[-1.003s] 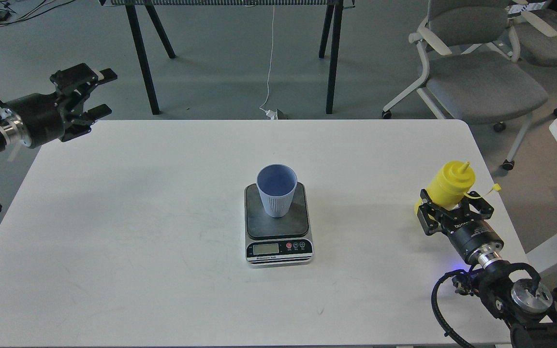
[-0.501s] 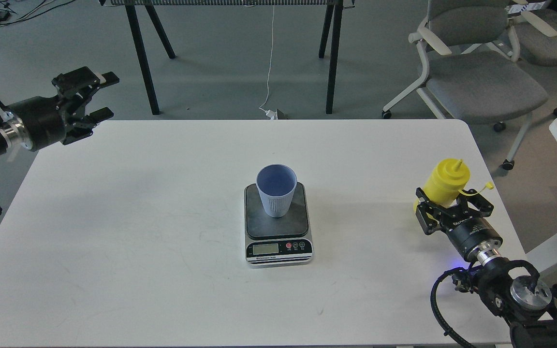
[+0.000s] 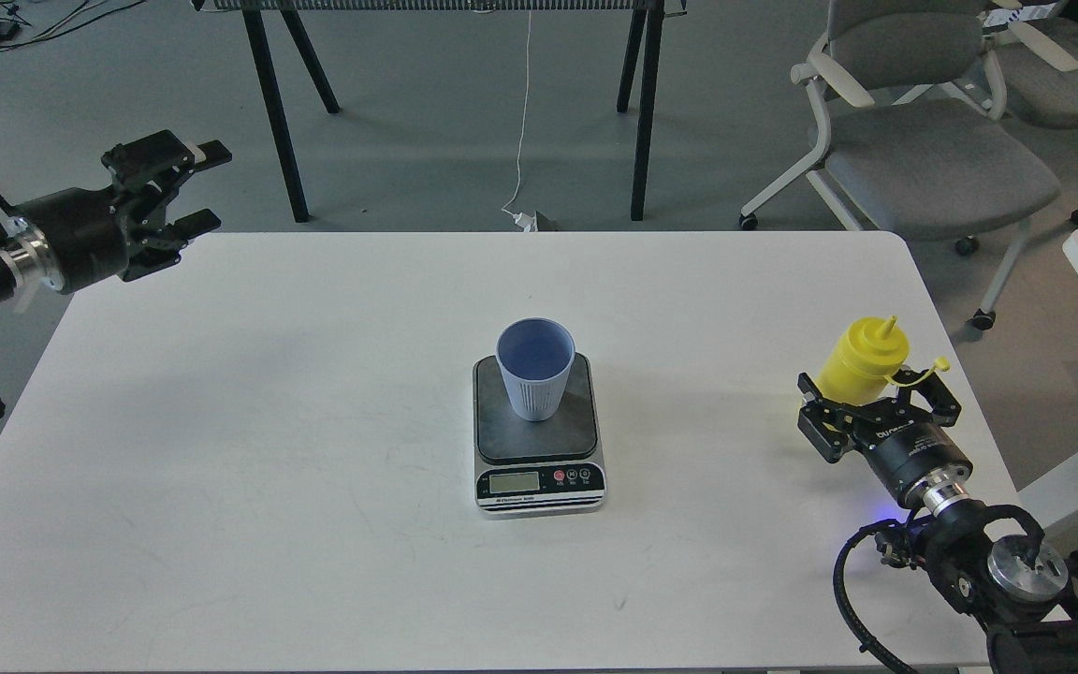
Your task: Pour seasoning into cup on scale with both arms
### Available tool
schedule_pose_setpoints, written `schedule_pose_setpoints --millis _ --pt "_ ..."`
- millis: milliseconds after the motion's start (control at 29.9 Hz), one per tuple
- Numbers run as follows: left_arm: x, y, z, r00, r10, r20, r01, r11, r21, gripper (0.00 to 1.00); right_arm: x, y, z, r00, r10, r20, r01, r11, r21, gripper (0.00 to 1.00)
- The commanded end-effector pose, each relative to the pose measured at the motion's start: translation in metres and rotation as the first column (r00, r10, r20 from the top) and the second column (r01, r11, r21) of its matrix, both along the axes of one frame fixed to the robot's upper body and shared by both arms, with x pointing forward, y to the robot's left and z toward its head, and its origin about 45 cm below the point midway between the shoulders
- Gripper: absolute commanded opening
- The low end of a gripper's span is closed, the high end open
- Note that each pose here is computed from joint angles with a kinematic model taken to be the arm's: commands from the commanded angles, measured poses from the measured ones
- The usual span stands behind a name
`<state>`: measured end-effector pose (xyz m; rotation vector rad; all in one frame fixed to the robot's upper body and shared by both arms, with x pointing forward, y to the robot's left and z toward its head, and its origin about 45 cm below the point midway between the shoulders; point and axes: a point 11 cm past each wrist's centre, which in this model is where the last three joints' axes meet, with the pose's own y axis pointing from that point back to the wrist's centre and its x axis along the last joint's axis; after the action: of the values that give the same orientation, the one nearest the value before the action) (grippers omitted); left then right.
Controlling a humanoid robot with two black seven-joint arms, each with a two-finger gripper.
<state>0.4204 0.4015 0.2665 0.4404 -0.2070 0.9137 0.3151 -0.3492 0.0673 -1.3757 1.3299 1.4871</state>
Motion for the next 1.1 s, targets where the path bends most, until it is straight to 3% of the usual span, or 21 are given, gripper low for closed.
schedule_pose_setpoints --millis 0,568,1070 --pt "0.0 0.0 0.0 1.0 0.001 0.001 -0.001 1.0 -0.001 0.99 0.0 0.0 0.0 1.0 0.0 0.0 0.0 1.0 0.0 0.97" --pt "-0.003 0.006 -0.003 1.0 0.011 -0.008 -0.011 1.0 0.003 0.99 -0.008 0.004 -0.004 1.0 0.022 -0.01 -0.022 1.0 -0.01 0.97" --pt "-0.007 0.004 -0.013 1.0 0.009 -0.029 -0.009 1.0 0.001 0.99 -0.045 0.015 -0.01 0.998 0.054 -0.027 -0.053 0.998 0.027 0.97"
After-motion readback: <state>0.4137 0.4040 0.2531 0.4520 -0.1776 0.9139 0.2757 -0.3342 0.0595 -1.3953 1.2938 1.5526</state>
